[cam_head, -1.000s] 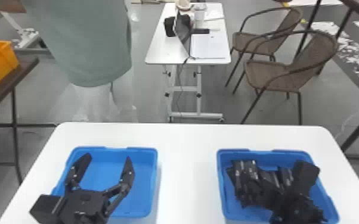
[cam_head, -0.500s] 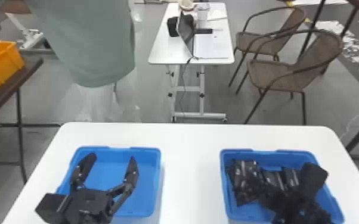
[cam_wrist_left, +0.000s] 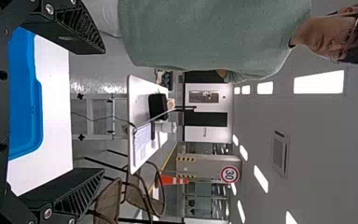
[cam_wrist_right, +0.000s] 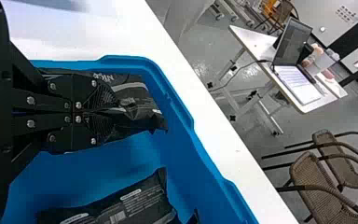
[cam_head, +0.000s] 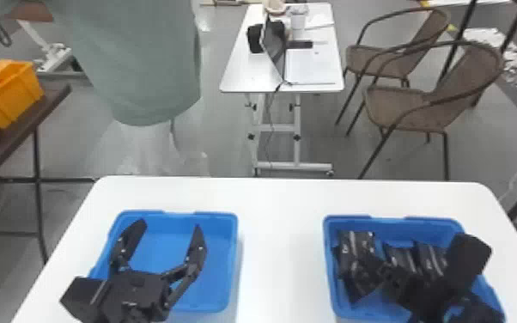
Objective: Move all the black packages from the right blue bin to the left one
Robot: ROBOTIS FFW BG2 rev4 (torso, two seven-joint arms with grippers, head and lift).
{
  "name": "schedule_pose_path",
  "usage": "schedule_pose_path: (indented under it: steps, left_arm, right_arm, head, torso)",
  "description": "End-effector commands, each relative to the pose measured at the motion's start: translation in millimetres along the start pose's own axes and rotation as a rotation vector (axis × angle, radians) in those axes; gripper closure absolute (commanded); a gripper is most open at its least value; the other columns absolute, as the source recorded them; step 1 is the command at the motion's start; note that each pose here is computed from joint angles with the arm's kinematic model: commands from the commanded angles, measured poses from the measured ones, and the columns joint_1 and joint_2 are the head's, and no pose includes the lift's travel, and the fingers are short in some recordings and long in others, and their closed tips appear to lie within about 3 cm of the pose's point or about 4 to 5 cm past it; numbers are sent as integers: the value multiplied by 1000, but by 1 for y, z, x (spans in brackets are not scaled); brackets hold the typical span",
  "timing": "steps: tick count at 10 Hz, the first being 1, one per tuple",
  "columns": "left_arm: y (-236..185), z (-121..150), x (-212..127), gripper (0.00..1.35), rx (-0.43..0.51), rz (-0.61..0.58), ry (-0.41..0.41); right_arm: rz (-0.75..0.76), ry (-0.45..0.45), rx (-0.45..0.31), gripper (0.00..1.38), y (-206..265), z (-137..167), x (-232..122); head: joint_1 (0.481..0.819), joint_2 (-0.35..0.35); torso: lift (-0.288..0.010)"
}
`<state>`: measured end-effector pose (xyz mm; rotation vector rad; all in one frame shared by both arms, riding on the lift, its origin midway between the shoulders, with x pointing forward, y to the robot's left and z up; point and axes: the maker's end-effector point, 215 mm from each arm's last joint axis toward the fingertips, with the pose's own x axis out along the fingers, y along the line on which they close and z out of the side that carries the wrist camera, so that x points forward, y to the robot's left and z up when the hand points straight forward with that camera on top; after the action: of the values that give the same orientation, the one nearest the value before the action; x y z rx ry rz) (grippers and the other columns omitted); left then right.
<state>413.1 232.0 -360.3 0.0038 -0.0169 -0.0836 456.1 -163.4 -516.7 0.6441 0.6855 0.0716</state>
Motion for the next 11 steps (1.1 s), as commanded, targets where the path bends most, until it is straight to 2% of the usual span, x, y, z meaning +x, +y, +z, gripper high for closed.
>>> schedule_pose_path:
  steps: [1,4,5,6,7,9,11]
  left_arm:
    - [0,0,0,121,-2,-1,0]
    - [0,1,0,121,-2,-2,-3]
    - [-1,0,0,121,-2,-4,-3]
    - [-1,0,0,121,-3,-3,-3]
    - [-1,0,0,121,-2,-3,-3]
    - [0,1,0,121,-1,-2,-5]
    - [1,1,0,121,-1,0,-7]
  right_arm:
    - [-14,9,4,1193,-8,-4,-4]
    - [-29,9,2,1185,-13,-4,-4]
    - [-28,26,0,912,-13,-8,-5]
    - [-27,31,0,440,-12,-10,-5]
    - [-38,20,-18,193,-12,-5,-7]
    - [-43,20,-8,538,-10,-6,-7]
    - [-65,21,6,308,-11,-14,-13]
  head:
    - [695,89]
    - [695,78]
    - [695,77]
    - [695,78]
    - [695,80]
    - [695,77]
    - [695,79]
  torso:
    - [-42]
    - [-42]
    - [-42]
    - [-42]
    - [-42]
    - [-42]
    - [-42]
